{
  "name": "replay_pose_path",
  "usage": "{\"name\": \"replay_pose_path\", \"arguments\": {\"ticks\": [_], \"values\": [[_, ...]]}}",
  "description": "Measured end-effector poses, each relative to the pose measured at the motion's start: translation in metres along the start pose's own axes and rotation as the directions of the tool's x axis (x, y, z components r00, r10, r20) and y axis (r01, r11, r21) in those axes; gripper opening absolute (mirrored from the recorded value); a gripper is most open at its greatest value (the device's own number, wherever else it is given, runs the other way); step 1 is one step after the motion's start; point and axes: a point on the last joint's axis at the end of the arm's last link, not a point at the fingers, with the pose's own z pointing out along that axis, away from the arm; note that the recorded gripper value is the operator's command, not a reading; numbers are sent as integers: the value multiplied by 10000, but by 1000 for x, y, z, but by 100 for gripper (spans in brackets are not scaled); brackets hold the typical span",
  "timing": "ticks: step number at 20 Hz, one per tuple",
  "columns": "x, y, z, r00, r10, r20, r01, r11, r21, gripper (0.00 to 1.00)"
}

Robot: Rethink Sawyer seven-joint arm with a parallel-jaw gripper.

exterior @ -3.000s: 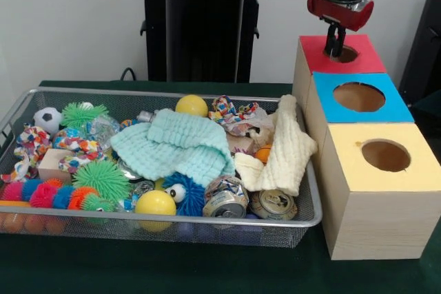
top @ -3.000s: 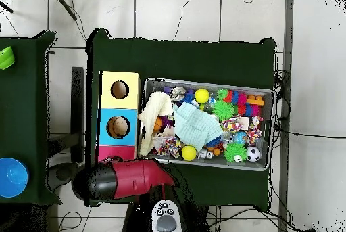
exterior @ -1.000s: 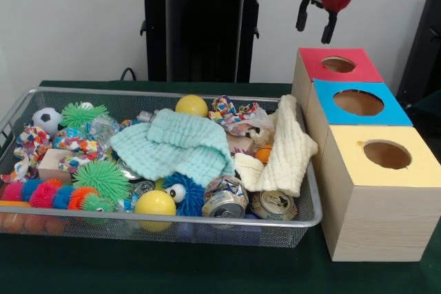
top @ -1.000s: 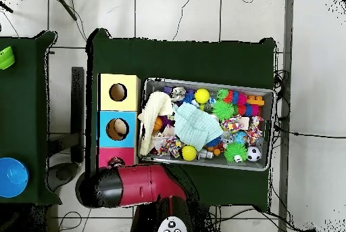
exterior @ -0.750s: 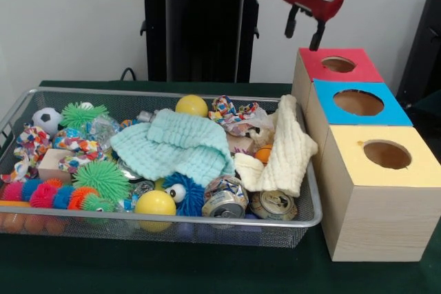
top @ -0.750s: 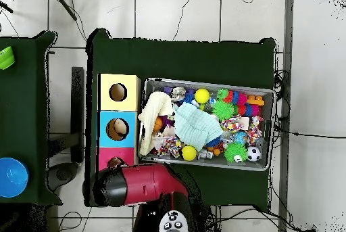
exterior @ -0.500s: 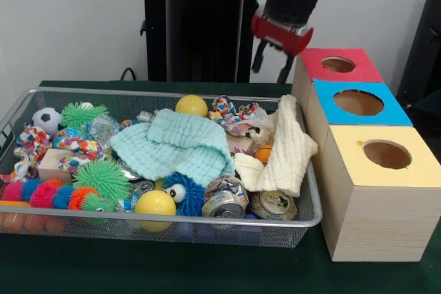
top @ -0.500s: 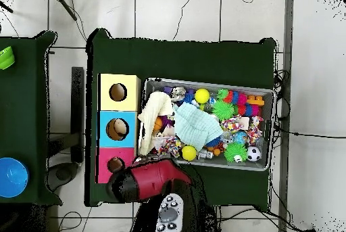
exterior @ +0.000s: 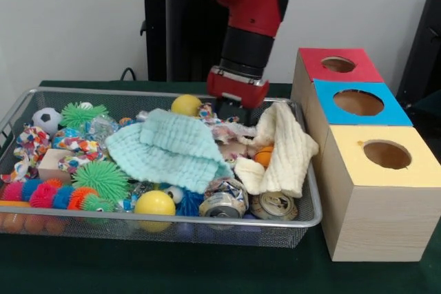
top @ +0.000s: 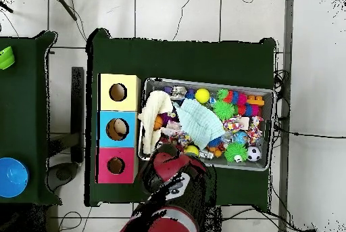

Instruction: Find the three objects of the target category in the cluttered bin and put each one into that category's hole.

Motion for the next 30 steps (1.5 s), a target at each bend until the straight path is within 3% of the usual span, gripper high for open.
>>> {"name": "replay_pose_path", "arguments": {"ticks": [3,10,16,20,30], "values": [[-14,-17,20,9991,46,410,-48,10000,29,100],[-32,-34,46,9982,34,604,-45,9998,172,100],[-35,-55,66,9979,-36,653,28,9999,126,100],[-36,-61,70,9959,-192,887,207,9997,-153,100],[-34,-66,70,9925,-525,1105,573,9976,-400,100]]}}
